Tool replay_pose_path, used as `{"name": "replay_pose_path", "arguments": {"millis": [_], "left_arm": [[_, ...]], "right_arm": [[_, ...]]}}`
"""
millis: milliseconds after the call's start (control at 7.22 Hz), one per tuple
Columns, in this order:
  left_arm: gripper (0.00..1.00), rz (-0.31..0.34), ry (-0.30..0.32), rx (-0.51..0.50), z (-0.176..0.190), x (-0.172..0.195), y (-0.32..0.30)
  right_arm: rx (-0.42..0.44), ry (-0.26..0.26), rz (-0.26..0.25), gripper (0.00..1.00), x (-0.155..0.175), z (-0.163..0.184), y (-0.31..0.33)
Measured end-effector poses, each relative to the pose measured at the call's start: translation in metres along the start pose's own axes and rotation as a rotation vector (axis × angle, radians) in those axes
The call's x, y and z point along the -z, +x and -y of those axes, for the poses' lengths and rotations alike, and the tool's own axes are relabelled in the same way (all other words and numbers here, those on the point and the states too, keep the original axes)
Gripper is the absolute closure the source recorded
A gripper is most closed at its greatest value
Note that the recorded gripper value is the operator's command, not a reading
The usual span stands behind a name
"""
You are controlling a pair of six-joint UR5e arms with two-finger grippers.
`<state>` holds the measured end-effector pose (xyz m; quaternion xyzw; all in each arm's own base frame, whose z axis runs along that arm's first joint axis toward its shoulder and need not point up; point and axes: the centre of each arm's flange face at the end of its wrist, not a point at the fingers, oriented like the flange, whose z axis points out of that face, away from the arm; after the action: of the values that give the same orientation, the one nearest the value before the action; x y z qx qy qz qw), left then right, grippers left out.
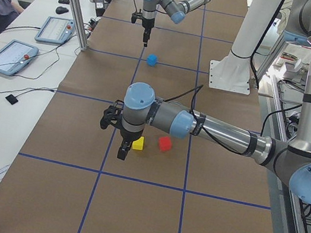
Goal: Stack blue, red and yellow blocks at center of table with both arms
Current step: 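Raise the right gripper off the blue cube while the left gripper reaches the red cube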
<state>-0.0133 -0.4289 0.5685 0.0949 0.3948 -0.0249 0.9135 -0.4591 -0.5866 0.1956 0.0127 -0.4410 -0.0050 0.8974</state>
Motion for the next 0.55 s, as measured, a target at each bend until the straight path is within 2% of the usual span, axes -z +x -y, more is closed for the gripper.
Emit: {"name": "replay_pose_path", "arguments": {"millis": [277, 554], "left_arm": [[0.01, -0.079, 0.034, 0.163, -0.052, -0.039, 0.040], [0.01, -0.049, 0.046, 0.268, -0.078, -0.088, 0.096]], "right_arm": [[0.057, 0.026, -0.009, 0.01, 0.031, 0.005, 0.099], [0.119, 0.042, -0.038, 0.01, 0.044, 0.004, 0.161]]}}
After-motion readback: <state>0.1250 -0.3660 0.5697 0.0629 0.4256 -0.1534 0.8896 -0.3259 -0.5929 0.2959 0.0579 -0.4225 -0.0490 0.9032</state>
